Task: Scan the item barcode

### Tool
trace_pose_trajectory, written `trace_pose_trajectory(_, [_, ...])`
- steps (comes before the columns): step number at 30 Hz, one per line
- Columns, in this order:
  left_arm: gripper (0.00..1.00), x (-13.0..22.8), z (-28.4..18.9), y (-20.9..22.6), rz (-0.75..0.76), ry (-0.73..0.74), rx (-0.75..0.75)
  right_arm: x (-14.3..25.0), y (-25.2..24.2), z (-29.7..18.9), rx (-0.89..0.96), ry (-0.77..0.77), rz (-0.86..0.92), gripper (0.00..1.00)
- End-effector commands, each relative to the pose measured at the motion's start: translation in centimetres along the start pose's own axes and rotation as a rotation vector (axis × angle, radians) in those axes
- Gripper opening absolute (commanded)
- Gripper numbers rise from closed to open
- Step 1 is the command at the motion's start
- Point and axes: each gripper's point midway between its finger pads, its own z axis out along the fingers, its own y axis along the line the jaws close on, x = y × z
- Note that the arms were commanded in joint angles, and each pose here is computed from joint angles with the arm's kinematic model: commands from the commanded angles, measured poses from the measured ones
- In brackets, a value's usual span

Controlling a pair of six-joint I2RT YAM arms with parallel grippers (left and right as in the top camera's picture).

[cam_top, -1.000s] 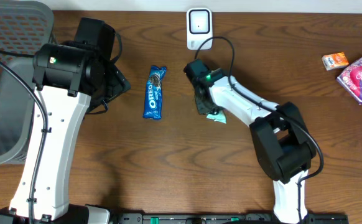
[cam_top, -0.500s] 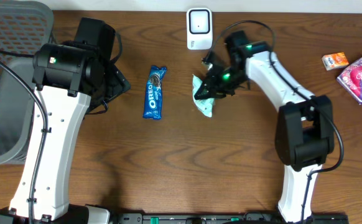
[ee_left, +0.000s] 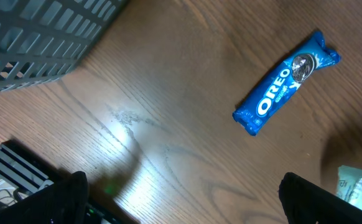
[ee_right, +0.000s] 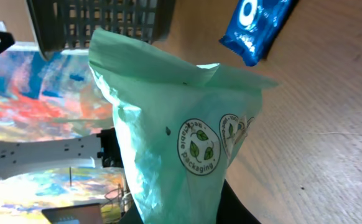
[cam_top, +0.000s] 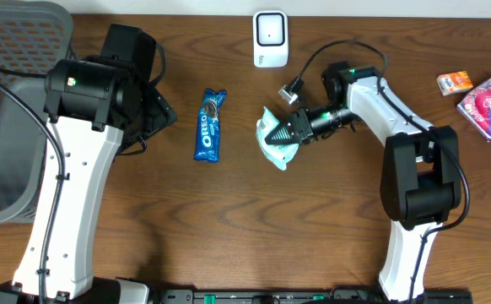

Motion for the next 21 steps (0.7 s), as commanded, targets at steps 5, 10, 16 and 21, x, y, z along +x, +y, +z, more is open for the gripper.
trace_pose_trajectory(5, [0.98, -0.2, 0.1, 0.4, -0.006, -0.011, -0.019, 0.2, -1.3, -0.2, 0.033, 0.005, -0.023, 0.01])
trace_pose_trajectory(10, [0.98, -0.2, 0.1, 0.4, -0.005, -0.011, -0.019, -1.4, -6.3, -2.2, 0.411, -0.013, 0.188, 0.01])
trace_pose_trajectory(16, [0.98, -0.2, 0.1, 0.4, -0.005, -0.011, -0.019, -4.2, -8.7, -8.3, 1.005, -0.108, 0.236, 0.02])
trace_pose_trajectory(21, [0.98, -0.2, 0.1, 0.4, -0.006, -0.011, -0.019, -5.1, -8.4, -12.7, 1.485, -0.160, 0.181, 0.08])
